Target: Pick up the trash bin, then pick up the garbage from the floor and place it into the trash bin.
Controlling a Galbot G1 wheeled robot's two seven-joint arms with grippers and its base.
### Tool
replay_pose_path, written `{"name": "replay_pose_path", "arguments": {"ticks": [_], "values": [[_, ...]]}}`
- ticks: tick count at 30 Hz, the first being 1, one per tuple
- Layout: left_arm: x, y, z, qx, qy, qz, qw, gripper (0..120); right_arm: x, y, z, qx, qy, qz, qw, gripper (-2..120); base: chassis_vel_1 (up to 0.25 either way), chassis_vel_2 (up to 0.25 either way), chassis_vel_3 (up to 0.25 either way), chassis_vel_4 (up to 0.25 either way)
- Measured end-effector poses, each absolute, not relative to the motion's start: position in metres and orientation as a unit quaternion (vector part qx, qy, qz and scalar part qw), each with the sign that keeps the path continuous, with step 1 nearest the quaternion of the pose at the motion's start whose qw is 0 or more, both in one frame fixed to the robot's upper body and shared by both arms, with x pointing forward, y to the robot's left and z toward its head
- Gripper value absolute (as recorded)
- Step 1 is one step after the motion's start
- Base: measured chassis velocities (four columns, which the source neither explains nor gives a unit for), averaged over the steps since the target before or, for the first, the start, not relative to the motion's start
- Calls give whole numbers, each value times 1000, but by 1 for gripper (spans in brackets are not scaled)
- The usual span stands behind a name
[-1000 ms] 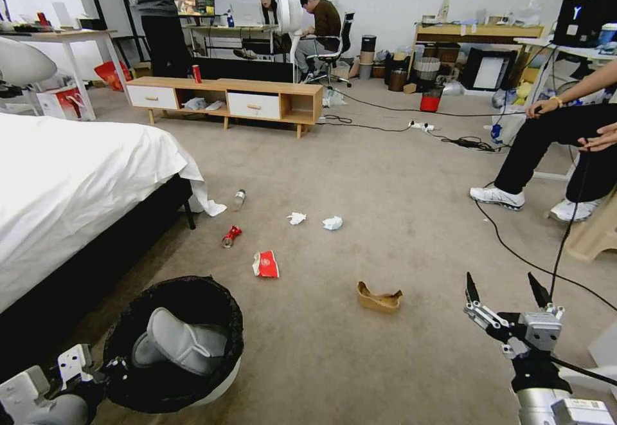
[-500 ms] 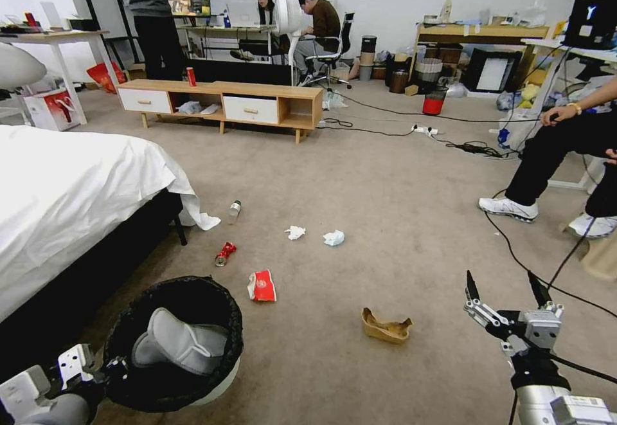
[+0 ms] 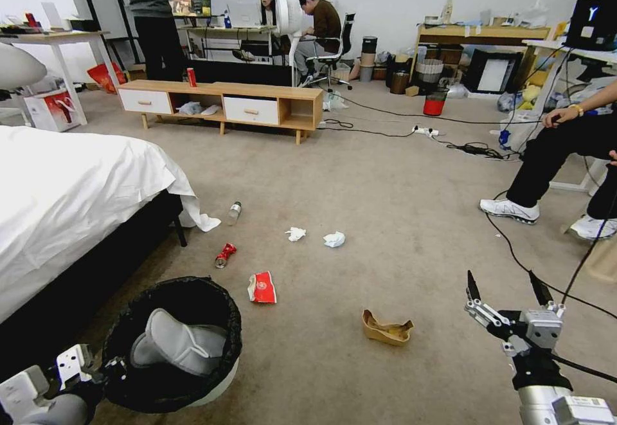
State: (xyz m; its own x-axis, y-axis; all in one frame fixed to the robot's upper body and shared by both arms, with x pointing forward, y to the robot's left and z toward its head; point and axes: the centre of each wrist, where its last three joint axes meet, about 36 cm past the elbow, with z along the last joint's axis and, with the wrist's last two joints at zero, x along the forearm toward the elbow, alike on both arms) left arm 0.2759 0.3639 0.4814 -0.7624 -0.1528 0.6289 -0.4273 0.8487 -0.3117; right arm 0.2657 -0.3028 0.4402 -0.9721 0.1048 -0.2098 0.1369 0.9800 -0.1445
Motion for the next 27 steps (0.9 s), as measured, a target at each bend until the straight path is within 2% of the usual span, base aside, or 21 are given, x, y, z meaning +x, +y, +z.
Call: {"name": "replay_pose_path", "arguments": {"ticks": [5, 20, 27], "values": [[275, 364, 481, 159, -911, 225, 306, 1, 265, -303, 440, 61, 990, -80, 101, 100, -41, 43, 41, -32], [274, 363, 480, 160, -911, 226, 306, 1, 266, -303, 438, 62, 990, -80, 100, 100, -88, 104, 92, -108], [275, 363, 480, 160, -910, 226, 307, 1, 269, -305, 435, 61, 988, -93, 106, 100, -36, 36, 38, -34]]}}
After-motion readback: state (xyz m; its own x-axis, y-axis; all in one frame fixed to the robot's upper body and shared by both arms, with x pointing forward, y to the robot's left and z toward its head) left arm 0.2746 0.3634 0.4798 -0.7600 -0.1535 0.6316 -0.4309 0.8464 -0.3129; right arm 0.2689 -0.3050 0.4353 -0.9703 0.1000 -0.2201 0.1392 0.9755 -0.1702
